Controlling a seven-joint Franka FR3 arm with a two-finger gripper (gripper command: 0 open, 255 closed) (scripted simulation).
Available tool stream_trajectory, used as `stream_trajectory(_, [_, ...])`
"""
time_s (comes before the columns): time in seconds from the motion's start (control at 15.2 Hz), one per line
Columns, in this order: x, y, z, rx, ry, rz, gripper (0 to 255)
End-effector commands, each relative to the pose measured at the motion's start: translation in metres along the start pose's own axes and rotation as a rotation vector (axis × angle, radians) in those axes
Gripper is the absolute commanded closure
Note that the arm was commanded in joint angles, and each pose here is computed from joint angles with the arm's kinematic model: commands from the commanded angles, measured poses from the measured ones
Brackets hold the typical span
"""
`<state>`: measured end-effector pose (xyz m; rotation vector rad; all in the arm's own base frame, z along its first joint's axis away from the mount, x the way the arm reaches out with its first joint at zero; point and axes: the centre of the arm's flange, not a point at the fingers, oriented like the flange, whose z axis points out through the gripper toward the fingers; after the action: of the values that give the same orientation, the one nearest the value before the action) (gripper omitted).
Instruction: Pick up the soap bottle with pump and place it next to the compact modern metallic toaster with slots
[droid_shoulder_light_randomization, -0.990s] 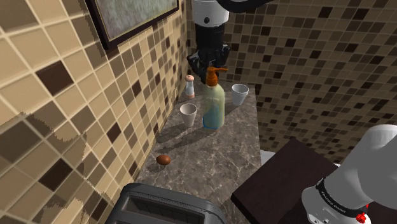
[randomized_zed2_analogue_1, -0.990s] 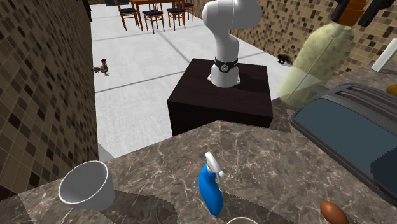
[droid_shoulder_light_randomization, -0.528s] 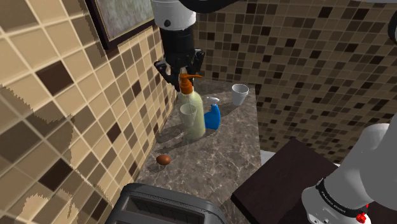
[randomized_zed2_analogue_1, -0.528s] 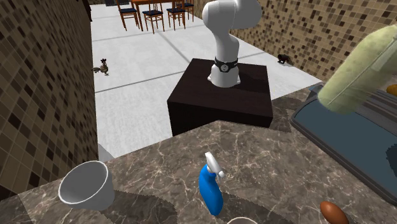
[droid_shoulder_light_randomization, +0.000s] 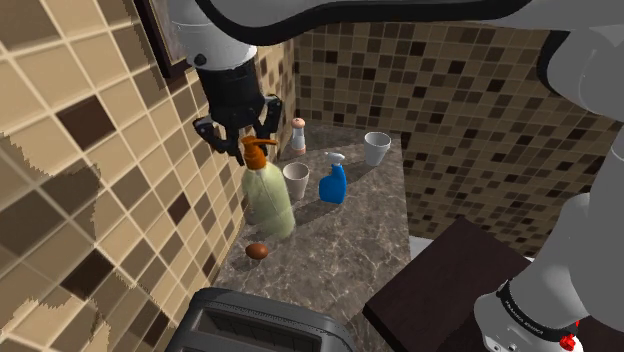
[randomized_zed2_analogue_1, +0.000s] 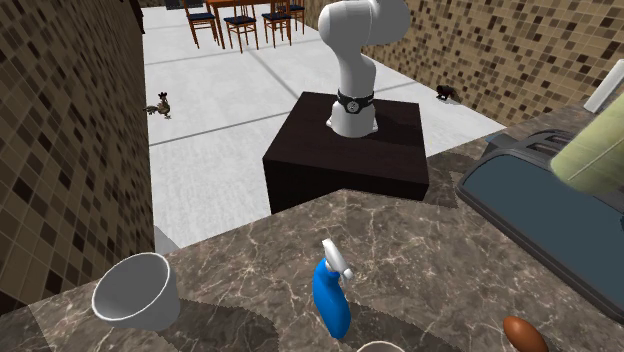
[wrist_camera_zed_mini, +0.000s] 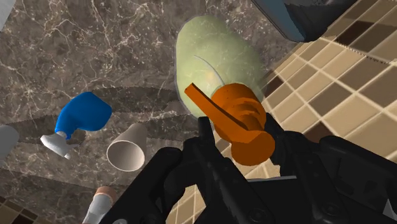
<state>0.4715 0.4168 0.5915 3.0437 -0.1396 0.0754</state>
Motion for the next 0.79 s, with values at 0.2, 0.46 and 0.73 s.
stream_trajectory(0.2, [-0.001,-0.005,0.025,0.001,0.001,0.001,255])
stream_trajectory(0.46, [-0.002,-0.007,0.046,0.001,0.001,0.001,255])
stream_trajectory(0.73, [-0.003,-0.009,0.067,0.001,0.001,0.001,255])
